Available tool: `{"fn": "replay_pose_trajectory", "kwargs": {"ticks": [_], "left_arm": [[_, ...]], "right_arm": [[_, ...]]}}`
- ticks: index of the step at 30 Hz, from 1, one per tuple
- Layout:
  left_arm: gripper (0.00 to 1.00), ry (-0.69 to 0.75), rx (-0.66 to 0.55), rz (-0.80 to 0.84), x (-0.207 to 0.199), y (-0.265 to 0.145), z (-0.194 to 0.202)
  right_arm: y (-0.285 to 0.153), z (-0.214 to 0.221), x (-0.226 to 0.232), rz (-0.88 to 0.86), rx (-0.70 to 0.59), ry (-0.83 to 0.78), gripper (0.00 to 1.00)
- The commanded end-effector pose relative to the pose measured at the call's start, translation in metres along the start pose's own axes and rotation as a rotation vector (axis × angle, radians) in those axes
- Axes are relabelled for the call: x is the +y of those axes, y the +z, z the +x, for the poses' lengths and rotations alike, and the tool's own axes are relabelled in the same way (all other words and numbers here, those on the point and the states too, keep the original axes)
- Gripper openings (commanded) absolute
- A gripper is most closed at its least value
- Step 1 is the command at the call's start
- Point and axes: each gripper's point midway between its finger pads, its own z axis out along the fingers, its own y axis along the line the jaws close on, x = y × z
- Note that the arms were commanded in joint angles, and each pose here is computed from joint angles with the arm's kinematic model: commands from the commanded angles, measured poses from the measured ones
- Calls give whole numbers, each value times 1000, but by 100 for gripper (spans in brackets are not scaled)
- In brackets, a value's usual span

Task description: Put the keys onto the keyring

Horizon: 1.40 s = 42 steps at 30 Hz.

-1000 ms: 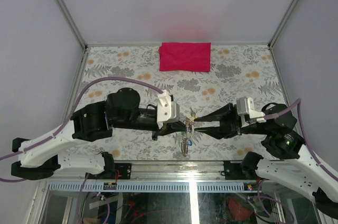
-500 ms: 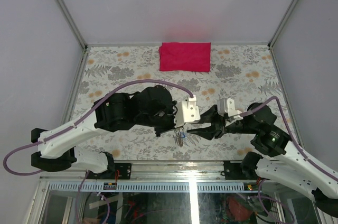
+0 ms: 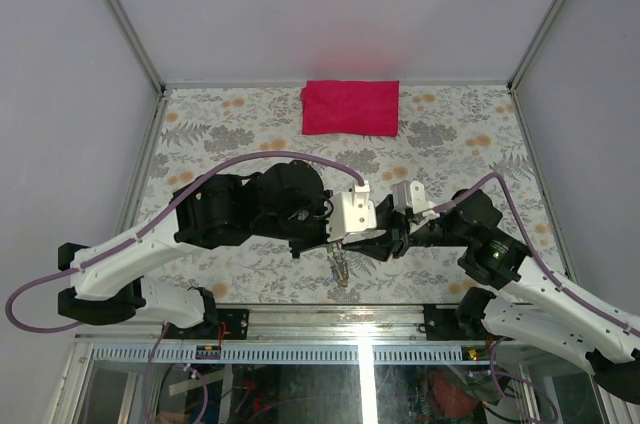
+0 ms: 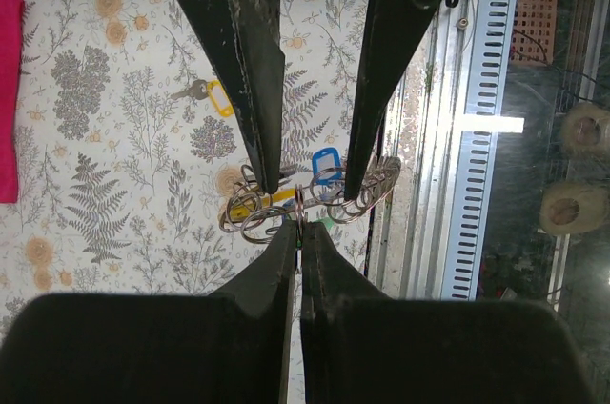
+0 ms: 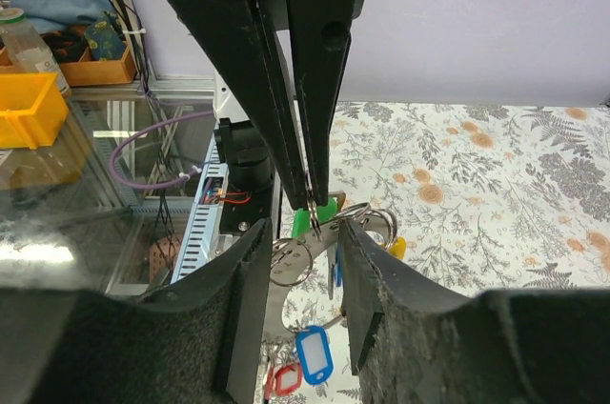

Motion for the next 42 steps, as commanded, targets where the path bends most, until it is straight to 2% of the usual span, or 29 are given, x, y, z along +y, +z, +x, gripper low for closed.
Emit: {"fn": "replay_pose_trajectory", "kwargs": {"ticks": [1,11,17,20,23,24,27,32,34,42], "left_arm": [[0,27,-52,-4,1,-8,-15],[0,46,-57,26,-4,-6,-17],[0,50,-59,32,-6,-6,-17],[0,51,-61,31,-6,-7,-18],[0,52,-62,28,-6,-7,-18],[0,51,-62,26,-5,-8,-17],[3,50,-70,18,-5,-11,-17],[22,50,-182,18,-8,-22,-30],[26,52,-235,27,-11,-28,-37],[29,38,-469,26,-19,-49,-57]], "right_arm": [[3,-23,1,-22,-72,-59,40],[4,-18,1,-27,-53,-54,38],[7,-18,2,-47,-43,-48,33],[8,-18,3,-54,-37,-45,23],[7,-21,4,-58,-32,-39,3],[7,-22,4,-55,-28,-37,0],[4,-28,7,-60,-22,-43,0],[-2,-41,14,-70,-39,-64,0],[-4,-46,16,-75,-46,-71,0],[-10,-66,25,-93,-84,-96,0]]}}
